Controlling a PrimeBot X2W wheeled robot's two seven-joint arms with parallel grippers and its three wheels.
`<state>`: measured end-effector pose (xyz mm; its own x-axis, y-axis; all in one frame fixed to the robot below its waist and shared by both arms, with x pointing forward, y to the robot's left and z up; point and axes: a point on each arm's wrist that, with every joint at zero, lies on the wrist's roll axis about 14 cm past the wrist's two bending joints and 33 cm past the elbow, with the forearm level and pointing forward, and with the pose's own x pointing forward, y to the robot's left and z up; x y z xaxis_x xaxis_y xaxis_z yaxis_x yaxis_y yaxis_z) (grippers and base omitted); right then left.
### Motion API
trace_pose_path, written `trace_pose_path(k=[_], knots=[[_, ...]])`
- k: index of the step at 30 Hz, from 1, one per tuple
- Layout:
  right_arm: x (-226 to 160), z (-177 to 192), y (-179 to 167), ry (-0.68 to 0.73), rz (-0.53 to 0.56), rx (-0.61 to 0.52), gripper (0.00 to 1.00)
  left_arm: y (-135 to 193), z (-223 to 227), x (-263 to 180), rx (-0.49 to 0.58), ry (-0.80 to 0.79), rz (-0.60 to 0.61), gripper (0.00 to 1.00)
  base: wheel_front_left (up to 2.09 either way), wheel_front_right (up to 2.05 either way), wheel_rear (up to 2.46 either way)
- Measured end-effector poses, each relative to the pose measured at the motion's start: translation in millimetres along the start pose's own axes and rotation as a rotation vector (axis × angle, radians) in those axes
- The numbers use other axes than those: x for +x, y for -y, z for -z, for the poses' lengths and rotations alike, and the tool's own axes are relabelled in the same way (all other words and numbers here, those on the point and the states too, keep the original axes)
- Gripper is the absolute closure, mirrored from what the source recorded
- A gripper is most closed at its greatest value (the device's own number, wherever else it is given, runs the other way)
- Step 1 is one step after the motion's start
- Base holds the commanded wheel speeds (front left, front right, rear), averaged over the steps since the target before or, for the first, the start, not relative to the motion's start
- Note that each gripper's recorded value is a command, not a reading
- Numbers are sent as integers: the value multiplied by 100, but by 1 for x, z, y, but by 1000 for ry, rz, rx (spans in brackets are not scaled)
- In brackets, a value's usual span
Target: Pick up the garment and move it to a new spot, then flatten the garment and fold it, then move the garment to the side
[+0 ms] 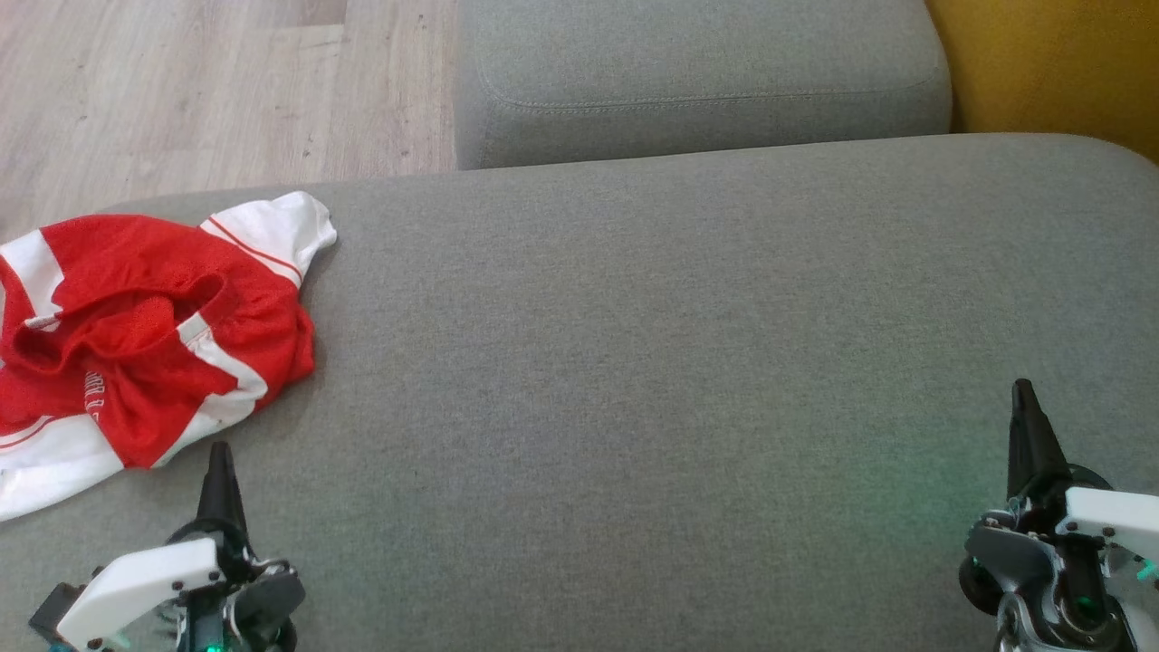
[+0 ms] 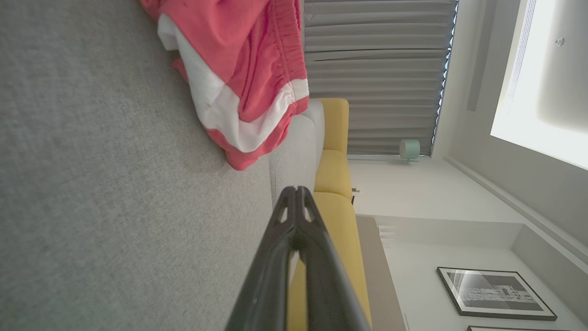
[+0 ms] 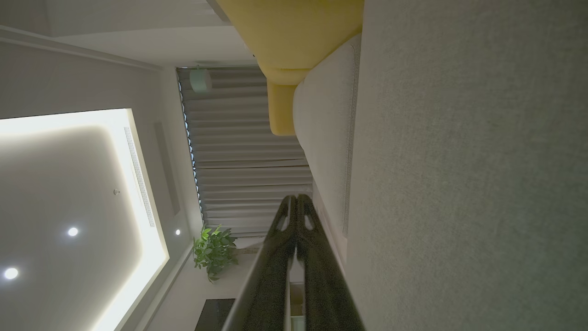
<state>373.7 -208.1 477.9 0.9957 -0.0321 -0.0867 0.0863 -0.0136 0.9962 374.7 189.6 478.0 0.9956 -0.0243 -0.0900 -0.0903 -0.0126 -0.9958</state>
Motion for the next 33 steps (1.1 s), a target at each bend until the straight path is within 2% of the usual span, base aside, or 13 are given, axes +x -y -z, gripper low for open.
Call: trace_pose_path(k=[33], knots=[[0, 0, 0, 0, 0, 0, 100, 0, 0, 0, 0, 0, 0, 100, 0, 0, 0]])
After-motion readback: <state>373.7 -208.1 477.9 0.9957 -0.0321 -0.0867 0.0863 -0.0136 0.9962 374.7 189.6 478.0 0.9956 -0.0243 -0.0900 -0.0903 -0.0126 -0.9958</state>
